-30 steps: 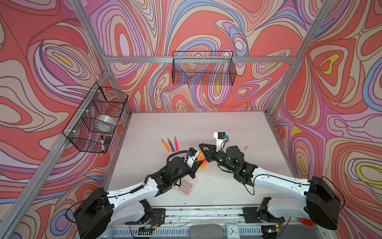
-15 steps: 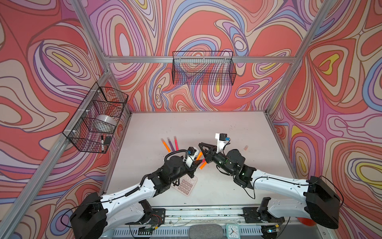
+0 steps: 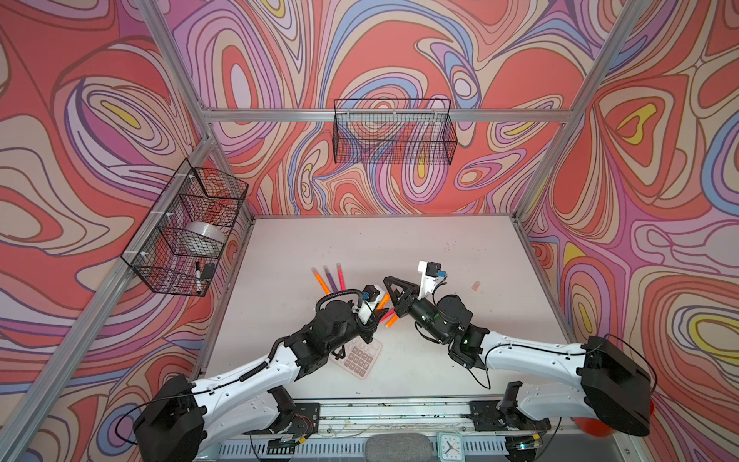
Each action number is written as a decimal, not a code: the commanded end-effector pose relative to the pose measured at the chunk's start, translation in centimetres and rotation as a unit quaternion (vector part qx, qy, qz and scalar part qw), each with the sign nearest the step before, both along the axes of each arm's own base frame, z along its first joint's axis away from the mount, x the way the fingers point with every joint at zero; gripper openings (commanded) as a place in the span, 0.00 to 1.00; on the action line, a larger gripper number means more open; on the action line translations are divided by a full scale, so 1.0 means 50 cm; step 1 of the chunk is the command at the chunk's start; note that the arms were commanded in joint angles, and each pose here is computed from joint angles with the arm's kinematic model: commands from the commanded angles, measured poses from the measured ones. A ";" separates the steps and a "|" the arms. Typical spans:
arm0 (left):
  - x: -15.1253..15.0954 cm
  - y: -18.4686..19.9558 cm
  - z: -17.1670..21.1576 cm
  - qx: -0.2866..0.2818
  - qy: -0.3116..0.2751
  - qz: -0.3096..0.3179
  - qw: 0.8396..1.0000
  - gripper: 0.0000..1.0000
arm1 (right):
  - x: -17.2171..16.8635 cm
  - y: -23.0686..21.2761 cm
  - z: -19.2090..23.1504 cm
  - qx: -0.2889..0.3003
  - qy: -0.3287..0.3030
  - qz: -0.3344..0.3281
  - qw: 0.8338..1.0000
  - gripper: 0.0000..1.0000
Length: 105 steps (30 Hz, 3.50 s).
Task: Insert the pens into the pen caps
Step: 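Press the cap down with the right gripper while the left gripper holds the marker, then raise the right gripper off the capped marker while the left gripper lifts it, then carry the capped orange marker and lay it beside the capped markers with left gripper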
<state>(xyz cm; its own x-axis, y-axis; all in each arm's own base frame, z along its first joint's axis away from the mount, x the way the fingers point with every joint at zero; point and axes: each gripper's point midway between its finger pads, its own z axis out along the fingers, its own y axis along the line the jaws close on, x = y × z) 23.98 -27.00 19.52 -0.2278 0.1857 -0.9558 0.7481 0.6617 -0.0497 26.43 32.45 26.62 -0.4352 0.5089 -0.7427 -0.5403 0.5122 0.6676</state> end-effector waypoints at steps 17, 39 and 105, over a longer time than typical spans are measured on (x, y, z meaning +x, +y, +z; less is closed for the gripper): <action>0.096 0.116 0.414 -0.229 -0.235 0.159 0.931 0.00 | -0.229 0.111 -0.291 -0.174 0.143 0.215 0.950 0.00; 0.058 0.070 0.152 -0.150 -0.074 0.076 0.983 0.00 | -0.102 0.002 -0.161 -0.220 0.088 -0.009 0.971 0.34; 0.329 0.196 -0.342 0.229 0.303 0.424 0.822 0.13 | 0.125 -0.625 -0.264 -0.290 0.221 -0.453 0.814 0.78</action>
<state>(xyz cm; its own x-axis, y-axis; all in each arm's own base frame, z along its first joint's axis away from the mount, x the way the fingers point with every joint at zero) 40.60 -17.85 3.14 -0.8557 0.0100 -0.5174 -0.0525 0.9930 0.1060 32.70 1.43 13.83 -0.3615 0.3975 -0.8434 0.4594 0.8631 0.2098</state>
